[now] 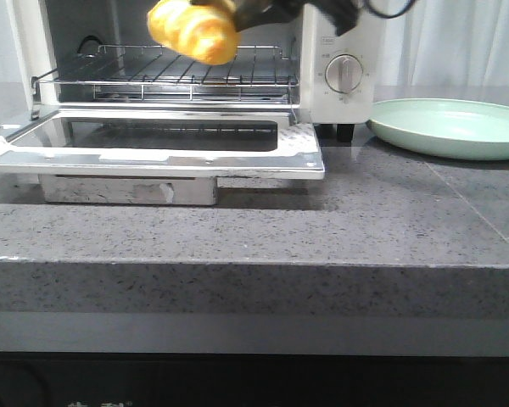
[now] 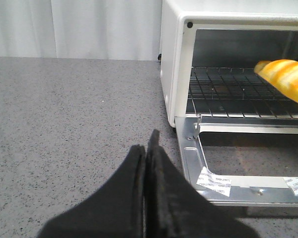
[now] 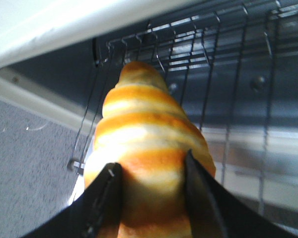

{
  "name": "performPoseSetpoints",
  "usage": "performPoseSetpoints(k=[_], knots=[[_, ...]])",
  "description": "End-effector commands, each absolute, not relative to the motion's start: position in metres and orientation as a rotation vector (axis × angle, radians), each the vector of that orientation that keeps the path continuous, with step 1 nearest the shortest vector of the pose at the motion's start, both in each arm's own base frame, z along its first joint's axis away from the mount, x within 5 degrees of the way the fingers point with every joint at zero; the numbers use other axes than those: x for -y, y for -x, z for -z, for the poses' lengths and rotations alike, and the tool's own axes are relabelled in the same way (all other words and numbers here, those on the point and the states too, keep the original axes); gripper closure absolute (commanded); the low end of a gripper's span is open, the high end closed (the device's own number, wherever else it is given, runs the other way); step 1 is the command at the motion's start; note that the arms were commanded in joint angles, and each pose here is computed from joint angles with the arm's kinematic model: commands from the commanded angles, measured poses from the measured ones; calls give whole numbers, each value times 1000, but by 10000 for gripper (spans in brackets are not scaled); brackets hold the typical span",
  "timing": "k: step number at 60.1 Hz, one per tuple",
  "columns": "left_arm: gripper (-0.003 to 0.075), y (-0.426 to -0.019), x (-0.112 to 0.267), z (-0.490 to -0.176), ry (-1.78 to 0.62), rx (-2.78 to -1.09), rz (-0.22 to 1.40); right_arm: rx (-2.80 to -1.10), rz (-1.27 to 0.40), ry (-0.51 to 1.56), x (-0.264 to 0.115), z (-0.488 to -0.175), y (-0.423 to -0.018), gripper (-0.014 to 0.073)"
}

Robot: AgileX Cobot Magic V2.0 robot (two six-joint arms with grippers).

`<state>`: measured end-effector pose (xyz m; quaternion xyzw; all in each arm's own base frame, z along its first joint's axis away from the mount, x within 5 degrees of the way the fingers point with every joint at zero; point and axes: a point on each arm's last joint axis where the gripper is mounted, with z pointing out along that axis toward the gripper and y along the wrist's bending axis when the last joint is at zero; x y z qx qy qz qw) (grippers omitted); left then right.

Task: Put bread in oven
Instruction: 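Lift the croissant with the right gripper and carry it into the oven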

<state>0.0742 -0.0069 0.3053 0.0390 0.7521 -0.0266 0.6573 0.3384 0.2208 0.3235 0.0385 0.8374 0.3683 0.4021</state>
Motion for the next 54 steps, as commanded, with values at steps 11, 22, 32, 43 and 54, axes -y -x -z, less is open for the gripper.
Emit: performPoseSetpoints(k=[11,22,32,43,54], knots=[[741,-74,7,-320,-74,-1609,67,-1942,-942,-136,-226,-347,-359,608],[741,-74,7,-320,-74,-1609,67,-1939,-940,-139,-226,-347,-360,526],[741,-74,7,-320,-74,-1609,67,-1939,-940,-139,-226,-347,-360,292],[741,-74,7,-320,-74,-1609,67,-1938,-939,-140,-226,-347,-360,121],[741,-74,7,-320,-74,-1609,67,-1925,-944,-139,-224,-351,-358,117]])
